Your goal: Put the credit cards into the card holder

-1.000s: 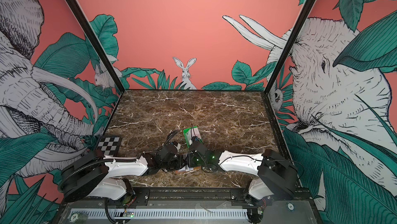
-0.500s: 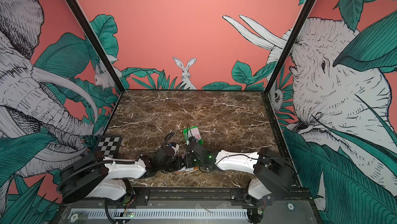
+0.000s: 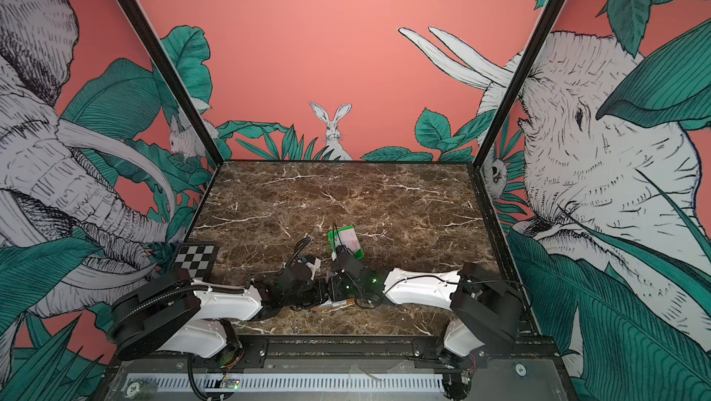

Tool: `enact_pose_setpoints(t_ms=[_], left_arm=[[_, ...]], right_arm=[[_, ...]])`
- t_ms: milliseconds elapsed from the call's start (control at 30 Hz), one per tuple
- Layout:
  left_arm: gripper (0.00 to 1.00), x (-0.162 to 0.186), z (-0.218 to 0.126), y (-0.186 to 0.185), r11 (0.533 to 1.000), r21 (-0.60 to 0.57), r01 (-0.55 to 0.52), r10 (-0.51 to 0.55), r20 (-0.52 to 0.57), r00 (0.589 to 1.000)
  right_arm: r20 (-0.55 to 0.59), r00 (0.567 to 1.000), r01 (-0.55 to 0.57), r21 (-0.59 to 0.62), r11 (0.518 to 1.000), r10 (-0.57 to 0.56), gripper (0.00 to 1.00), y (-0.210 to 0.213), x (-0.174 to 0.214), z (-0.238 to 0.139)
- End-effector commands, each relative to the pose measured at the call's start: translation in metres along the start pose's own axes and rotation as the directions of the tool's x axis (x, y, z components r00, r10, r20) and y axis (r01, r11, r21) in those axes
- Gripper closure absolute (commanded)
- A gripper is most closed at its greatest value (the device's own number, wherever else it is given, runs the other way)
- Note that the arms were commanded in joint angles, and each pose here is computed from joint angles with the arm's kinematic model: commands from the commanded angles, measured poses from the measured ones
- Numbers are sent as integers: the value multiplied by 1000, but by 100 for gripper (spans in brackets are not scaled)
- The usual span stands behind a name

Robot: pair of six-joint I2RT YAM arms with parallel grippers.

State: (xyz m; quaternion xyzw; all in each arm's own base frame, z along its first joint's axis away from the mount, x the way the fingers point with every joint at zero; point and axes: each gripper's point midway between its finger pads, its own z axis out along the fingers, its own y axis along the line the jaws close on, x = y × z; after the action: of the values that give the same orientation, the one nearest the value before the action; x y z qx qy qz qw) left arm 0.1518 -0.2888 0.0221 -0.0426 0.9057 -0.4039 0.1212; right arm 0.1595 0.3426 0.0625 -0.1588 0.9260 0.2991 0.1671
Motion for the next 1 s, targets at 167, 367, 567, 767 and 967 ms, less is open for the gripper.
enact_pose_setpoints(t_ms=[167,367,567,767,967], left_arm=[[96,6,-7,31,996,-85,42,-43,-4,999],[96,1,-15,32,995,-92,43,-42,7,999],[96,-1,-20,33,995,-91,45,-43,14,999],[96,-3,-21,30,995,-88,40,-39,14,999],[96,-4,-22,30,996,-86,39,-37,16,999]], right_arm=[[29,1000,3,85,996,-5,58,-11,-5,-8],[26,1000,1,115,993,-4,54,-19,-1,-12],[20,1000,2,150,989,-5,49,-28,3,-13],[9,1000,8,148,989,-9,43,-28,5,-12],[-13,1000,20,235,972,-17,33,-43,8,-18]])
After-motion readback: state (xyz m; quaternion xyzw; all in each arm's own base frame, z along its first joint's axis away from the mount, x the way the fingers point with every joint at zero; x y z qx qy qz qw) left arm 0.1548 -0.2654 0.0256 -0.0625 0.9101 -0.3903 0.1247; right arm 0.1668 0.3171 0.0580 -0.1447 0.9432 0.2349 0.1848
